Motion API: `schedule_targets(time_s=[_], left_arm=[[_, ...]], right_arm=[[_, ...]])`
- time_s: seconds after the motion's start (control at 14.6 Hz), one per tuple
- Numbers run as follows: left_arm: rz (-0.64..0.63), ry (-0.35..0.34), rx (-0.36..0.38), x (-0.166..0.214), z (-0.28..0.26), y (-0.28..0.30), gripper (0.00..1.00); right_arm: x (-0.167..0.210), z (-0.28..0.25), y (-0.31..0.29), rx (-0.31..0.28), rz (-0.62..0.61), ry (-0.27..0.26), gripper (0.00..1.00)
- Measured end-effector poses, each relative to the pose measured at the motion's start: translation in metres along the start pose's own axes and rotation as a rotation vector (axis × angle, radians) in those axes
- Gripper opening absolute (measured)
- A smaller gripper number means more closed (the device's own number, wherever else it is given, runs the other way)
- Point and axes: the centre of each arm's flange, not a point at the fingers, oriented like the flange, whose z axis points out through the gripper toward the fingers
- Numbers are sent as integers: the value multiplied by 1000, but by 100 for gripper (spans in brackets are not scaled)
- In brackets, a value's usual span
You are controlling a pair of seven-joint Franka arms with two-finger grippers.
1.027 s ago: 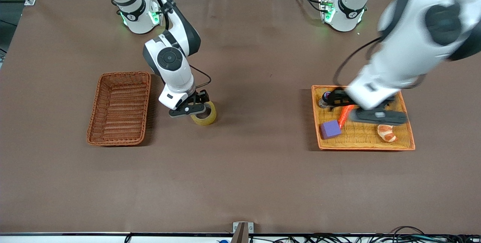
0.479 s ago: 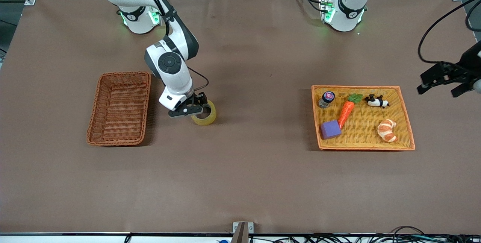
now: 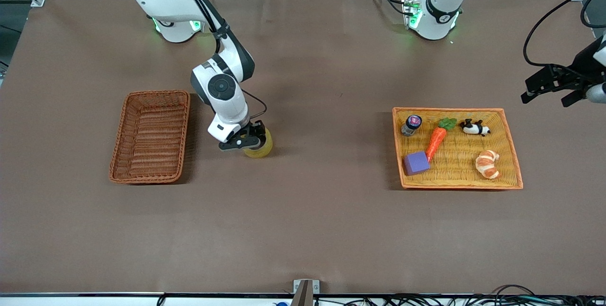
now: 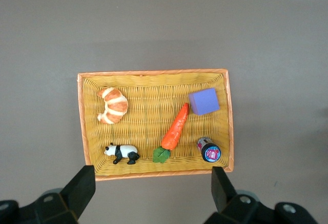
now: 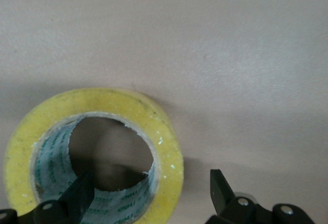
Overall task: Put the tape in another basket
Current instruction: 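Grasp the tape rim with the right gripper while the left gripper withdraws, then carry the tape with the right gripper and lower it into the basket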
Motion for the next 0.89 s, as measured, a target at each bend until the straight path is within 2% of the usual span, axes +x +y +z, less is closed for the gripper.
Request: schedule_targets(time_s=[0.21, 0.27, 0.48, 0.55, 0.68, 0.75, 0.89], left_arm=[[25, -17, 3, 4, 9, 15, 100], [36, -25, 18, 4, 10, 18, 100], [62, -43, 71, 5, 17, 29, 100], [60, -48, 74, 6, 20, 30, 100], [51, -50, 75, 7, 21, 25, 100], [48, -46, 76, 8, 19, 23, 100], [49, -36, 76, 9, 14, 24, 100]], right_arm=[[-1, 2, -2, 2, -2, 5, 98], [-1, 3, -2, 1, -3, 4, 90], [-2, 4, -5, 3, 1, 5, 57], [-1, 4, -5, 5, 7, 11, 44], [1, 3, -3, 9, 21, 22, 26], [1, 3, -3, 9, 23, 23, 22], [3, 3, 0, 8, 37, 24, 22]])
